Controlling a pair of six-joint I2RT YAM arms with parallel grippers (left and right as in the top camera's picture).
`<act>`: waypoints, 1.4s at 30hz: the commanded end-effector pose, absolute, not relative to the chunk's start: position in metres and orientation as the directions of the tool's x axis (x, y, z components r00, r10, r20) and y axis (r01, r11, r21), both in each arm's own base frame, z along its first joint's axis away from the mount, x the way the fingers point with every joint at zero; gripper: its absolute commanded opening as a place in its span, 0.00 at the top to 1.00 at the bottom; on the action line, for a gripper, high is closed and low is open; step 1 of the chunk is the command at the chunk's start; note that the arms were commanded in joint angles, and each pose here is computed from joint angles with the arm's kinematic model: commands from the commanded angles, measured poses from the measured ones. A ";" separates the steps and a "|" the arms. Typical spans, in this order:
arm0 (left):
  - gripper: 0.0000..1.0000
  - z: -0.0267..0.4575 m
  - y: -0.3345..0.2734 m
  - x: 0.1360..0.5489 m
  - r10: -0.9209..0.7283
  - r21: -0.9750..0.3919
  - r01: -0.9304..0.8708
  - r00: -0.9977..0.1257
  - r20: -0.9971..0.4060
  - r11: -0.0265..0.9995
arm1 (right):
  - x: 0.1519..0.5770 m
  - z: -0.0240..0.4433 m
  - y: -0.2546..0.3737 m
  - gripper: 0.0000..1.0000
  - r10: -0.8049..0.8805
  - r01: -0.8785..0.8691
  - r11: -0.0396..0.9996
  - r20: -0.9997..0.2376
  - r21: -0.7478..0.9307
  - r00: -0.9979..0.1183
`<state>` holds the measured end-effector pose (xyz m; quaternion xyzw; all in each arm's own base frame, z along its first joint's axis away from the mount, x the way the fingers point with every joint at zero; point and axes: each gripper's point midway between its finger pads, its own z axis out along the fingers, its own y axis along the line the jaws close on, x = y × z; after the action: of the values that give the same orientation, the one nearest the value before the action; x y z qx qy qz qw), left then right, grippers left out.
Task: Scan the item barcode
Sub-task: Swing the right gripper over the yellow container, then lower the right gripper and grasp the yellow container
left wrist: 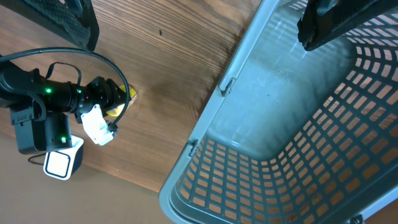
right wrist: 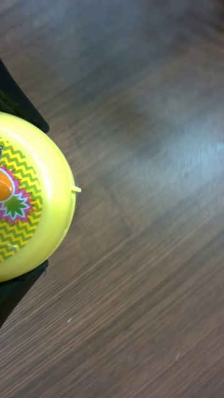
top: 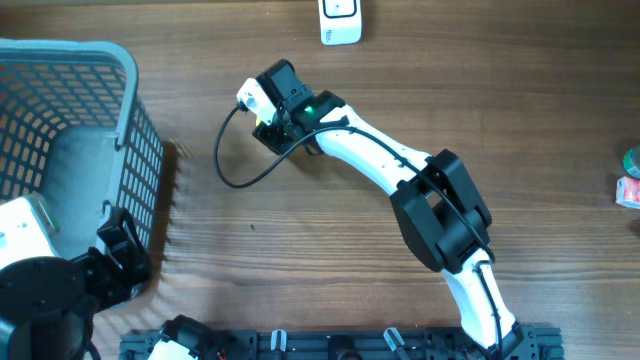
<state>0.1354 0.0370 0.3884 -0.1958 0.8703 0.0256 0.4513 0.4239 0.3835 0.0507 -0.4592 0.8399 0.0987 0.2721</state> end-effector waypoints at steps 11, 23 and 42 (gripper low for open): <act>0.00 0.388 0.036 0.134 -0.319 -0.139 -0.355 -0.517 -0.794 0.924 | 0.424 0.024 0.315 0.44 -0.449 -0.439 0.890 -0.395 -0.120 -0.802; 0.00 0.387 0.034 0.134 -0.320 -0.145 -0.348 -0.523 -0.790 0.926 | 0.380 0.008 0.280 0.39 0.201 0.207 0.978 -0.216 -0.003 -0.955; 0.00 0.387 0.033 0.134 -0.321 -0.148 -0.344 -0.526 -0.788 0.927 | 0.389 0.009 0.284 0.00 -0.562 -0.545 0.827 -0.186 -0.137 -0.806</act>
<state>0.1352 0.0341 0.3871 -0.1926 0.8730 0.0183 0.4477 0.3941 0.2903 0.0186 -0.1729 0.9760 -0.0165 0.1315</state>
